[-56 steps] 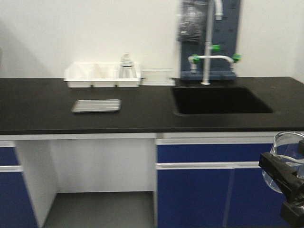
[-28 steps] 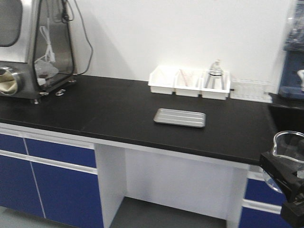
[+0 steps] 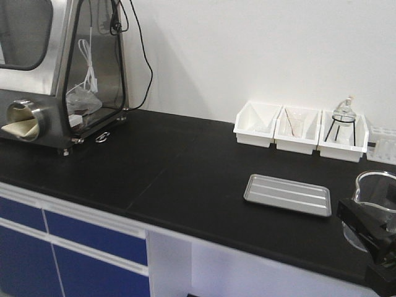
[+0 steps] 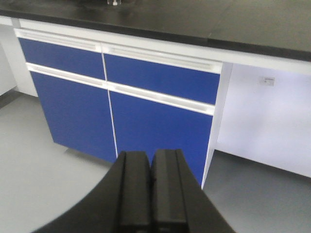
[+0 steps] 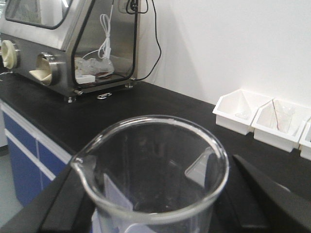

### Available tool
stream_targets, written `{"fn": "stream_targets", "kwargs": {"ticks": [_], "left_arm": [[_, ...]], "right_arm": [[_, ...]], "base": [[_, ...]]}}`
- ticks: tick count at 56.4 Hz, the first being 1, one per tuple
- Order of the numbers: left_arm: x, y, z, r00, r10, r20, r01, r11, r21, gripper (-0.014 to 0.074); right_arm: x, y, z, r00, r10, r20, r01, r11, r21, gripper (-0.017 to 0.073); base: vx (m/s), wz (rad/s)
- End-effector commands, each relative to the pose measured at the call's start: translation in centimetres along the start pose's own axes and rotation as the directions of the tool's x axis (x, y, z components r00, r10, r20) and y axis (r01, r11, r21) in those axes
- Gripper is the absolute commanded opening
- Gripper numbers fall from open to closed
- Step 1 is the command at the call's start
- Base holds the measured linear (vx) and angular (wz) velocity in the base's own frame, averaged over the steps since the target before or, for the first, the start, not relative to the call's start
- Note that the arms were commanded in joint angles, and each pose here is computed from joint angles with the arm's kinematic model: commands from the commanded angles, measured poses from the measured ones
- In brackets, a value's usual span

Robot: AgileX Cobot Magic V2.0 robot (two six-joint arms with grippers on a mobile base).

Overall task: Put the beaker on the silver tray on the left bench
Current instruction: 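Drive the base around to the bench with the silver tray, then lower the held beaker with the right gripper onto the silver tray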

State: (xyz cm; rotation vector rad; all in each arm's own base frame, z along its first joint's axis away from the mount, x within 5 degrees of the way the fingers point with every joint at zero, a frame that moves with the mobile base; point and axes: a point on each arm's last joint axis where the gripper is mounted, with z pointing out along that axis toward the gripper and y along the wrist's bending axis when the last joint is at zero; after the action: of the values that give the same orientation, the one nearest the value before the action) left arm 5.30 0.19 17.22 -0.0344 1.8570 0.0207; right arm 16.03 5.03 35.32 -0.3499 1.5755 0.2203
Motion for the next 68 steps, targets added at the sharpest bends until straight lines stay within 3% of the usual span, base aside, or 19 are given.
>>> {"fn": "stream_targets", "kwargs": {"ticks": [1, 40, 68], "left_arm": [[0.12, -0.04, 0.18, 0.998, -0.006, 0.065, 0.006, 1.0, 0.007, 0.0001], [0.12, -0.04, 0.18, 0.998, -0.006, 0.065, 0.006, 1.0, 0.007, 0.0001], [0.12, -0.04, 0.18, 0.998, -0.006, 0.065, 0.006, 1.0, 0.007, 0.0001]], "right_arm": [[-1.22, -0.11, -0.31, 0.999, -0.003, 0.04, 0.002, 1.0, 0.008, -0.0007], [-1.16, -0.11, -0.22, 0.999, -0.002, 0.036, 0.002, 1.0, 0.007, -0.0007], [-1.16, -0.11, -0.21, 0.999, -0.001, 0.036, 0.0, 1.0, 0.007, -0.0007]], "base": [[0.5, -0.02], [0.47, -0.38], [0.2, -0.33]]}}
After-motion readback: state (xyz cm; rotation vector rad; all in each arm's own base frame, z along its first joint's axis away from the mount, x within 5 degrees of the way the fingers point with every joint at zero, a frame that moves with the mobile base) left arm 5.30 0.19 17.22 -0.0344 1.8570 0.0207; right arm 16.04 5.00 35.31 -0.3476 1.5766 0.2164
